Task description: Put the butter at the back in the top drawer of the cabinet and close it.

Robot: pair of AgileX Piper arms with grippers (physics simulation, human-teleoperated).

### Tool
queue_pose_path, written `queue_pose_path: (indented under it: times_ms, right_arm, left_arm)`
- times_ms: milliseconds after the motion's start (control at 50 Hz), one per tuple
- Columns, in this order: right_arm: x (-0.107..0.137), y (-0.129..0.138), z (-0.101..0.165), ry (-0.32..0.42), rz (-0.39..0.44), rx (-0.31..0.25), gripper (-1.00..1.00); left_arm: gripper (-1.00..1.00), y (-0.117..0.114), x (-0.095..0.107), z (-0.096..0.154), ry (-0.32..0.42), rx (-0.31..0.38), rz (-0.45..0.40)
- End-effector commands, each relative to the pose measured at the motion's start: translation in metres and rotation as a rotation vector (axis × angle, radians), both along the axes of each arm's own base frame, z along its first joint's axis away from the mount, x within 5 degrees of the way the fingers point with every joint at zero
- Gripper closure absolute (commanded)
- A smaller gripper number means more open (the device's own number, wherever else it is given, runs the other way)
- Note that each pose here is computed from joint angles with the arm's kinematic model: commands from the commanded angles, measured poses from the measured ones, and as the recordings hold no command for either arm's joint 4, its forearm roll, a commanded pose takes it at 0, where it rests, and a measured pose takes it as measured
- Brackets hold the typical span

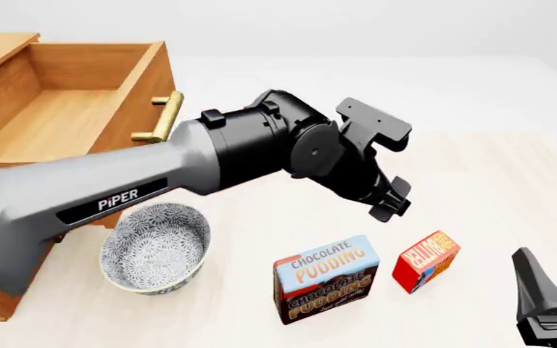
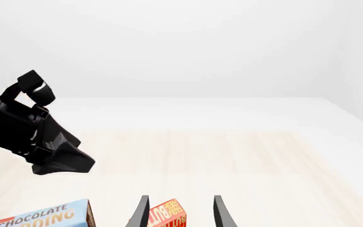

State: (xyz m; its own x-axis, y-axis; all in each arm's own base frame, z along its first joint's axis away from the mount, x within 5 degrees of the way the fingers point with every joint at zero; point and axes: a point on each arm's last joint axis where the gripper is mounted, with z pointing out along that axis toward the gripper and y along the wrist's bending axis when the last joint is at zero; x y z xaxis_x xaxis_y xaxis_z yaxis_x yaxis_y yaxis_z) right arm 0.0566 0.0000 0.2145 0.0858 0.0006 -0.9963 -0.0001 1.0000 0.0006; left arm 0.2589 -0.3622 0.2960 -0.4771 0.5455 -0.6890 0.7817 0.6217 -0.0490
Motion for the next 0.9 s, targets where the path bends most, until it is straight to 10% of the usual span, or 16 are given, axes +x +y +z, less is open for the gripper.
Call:
queue_pose_path:
  times_ms: [20,900]
  right_arm:
    - [0.0,0.0,0.0,0.0,0.0,0.0,-1.0]
    - [0.0,0.0,0.0,0.0,0.0,0.0,-1.0]
  left_arm:
    - [-1.0,-0.024,-0.002,-0.022,0.021,0.026,-0.031]
    - [-1.0,-0.075,-0.004,-0.067,0.037,0.125,-0.136]
